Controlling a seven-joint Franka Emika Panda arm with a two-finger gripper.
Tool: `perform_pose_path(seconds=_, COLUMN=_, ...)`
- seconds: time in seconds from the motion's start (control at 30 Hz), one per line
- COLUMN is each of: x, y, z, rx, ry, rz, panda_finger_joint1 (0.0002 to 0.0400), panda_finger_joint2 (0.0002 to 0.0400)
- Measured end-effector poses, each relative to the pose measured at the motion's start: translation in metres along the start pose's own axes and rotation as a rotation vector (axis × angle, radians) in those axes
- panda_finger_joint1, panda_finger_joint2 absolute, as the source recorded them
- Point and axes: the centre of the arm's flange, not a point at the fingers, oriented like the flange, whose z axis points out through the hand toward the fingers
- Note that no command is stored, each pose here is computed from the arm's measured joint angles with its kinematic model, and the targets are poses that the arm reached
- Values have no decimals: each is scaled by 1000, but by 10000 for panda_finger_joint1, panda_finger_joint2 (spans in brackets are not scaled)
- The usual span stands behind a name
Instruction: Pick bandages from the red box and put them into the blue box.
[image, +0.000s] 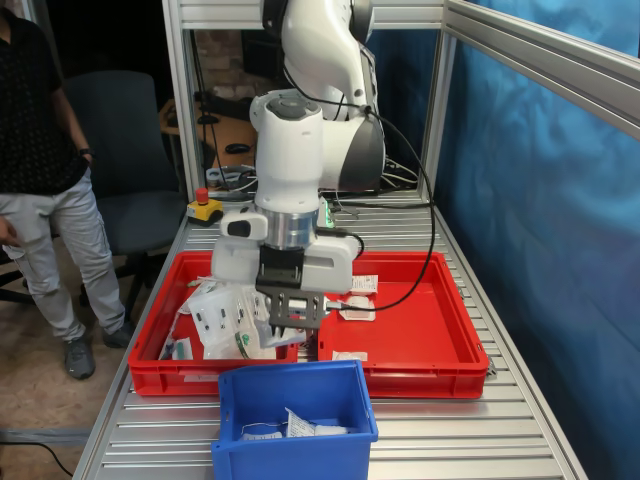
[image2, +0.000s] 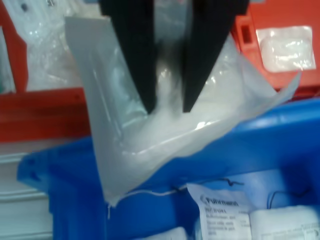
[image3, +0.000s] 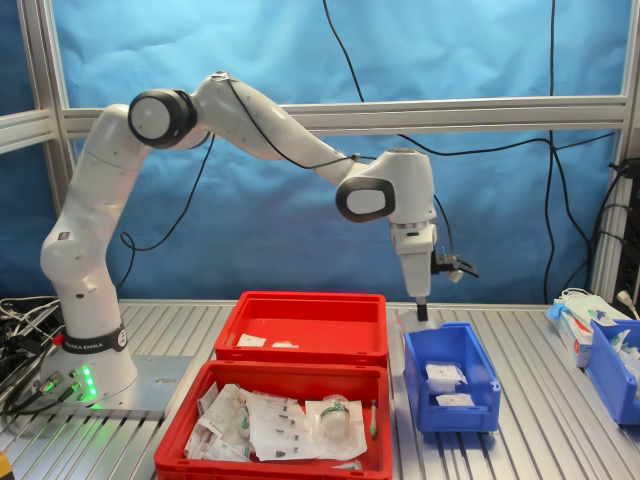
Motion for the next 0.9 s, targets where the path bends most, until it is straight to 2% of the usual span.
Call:
perform_pose_path(seconds=0.13, x=2, y=-10, z=9, rx=0, ry=3, rz=0, panda_finger_joint1=45, panda_finger_joint2=45)
perform_pose_path(seconds=0.47, x=5, y=-38, z=34, rx=26, ry=-6, rz=19, panda_finger_joint1=45, panda_finger_joint2=45)
perform_pose_path(seconds=0.9, x=4, y=-52, z=48, rx=53, ry=-25, rz=43, panda_finger_joint1=45, panda_finger_joint2=45)
